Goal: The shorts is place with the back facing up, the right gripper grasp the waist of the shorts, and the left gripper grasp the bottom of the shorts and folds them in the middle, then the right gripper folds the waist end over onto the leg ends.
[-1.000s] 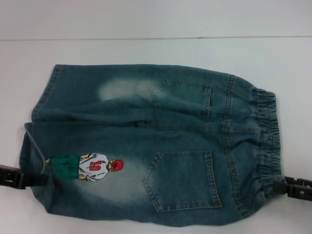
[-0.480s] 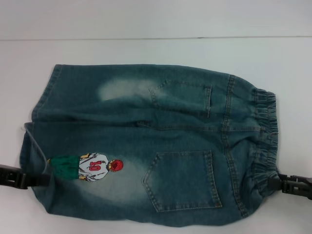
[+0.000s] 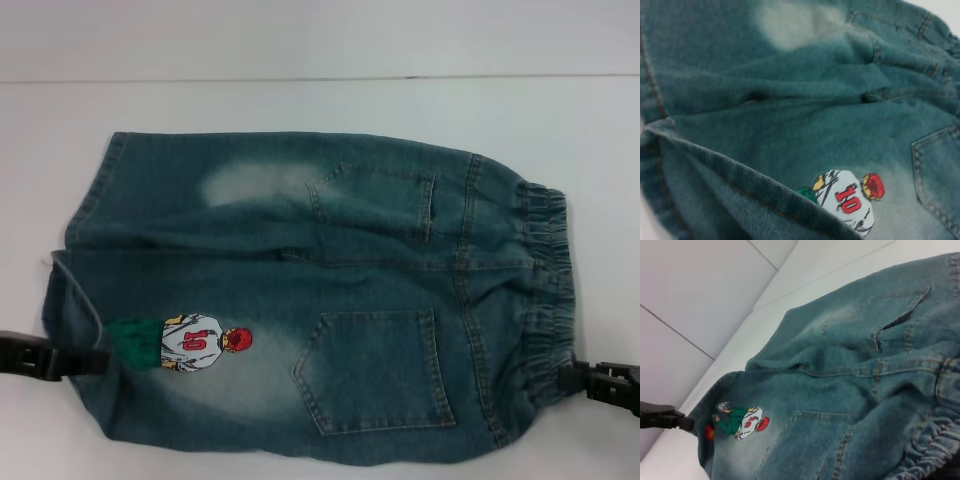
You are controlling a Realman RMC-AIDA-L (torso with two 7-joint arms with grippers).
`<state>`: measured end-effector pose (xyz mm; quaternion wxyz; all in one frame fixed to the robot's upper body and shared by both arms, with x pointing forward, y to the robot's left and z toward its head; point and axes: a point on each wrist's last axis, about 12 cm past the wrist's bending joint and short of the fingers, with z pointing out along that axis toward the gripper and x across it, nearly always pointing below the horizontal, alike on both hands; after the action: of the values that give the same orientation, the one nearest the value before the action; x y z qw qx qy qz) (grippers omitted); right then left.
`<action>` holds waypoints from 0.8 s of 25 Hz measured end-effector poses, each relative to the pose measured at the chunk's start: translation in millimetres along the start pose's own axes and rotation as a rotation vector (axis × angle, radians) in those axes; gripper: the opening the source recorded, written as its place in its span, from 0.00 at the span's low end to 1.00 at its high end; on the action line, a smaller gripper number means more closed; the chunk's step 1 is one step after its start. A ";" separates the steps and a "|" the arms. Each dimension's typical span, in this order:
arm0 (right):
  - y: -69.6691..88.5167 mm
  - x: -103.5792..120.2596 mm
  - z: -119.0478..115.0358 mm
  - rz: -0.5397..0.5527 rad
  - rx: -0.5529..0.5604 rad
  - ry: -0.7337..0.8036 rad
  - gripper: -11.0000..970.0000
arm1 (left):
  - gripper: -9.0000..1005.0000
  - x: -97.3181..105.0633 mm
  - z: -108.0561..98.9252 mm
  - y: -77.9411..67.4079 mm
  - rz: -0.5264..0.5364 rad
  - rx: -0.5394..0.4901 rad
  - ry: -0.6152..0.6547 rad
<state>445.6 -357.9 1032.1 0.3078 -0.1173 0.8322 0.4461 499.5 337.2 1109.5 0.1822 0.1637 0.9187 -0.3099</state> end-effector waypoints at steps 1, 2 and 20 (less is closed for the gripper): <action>0.0 -0.2 -0.2 0.000 0.000 -0.004 0.50 | 0.02 -0.3 0.0 -0.3 0.001 0.003 -0.004; 0.1 -0.3 -0.4 0.000 -0.001 -0.007 0.48 | 0.02 -0.4 0.0 -0.4 0.001 0.005 -0.007; 8.0 -11.9 -8.6 -0.042 -0.065 -0.097 0.06 | 0.01 -7.9 3.2 -2.9 0.014 0.034 -0.058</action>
<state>447.7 -361.3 1048.3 0.3532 -0.1227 0.7987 0.4715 506.0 331.6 1112.0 0.2083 0.1644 0.9064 -0.3288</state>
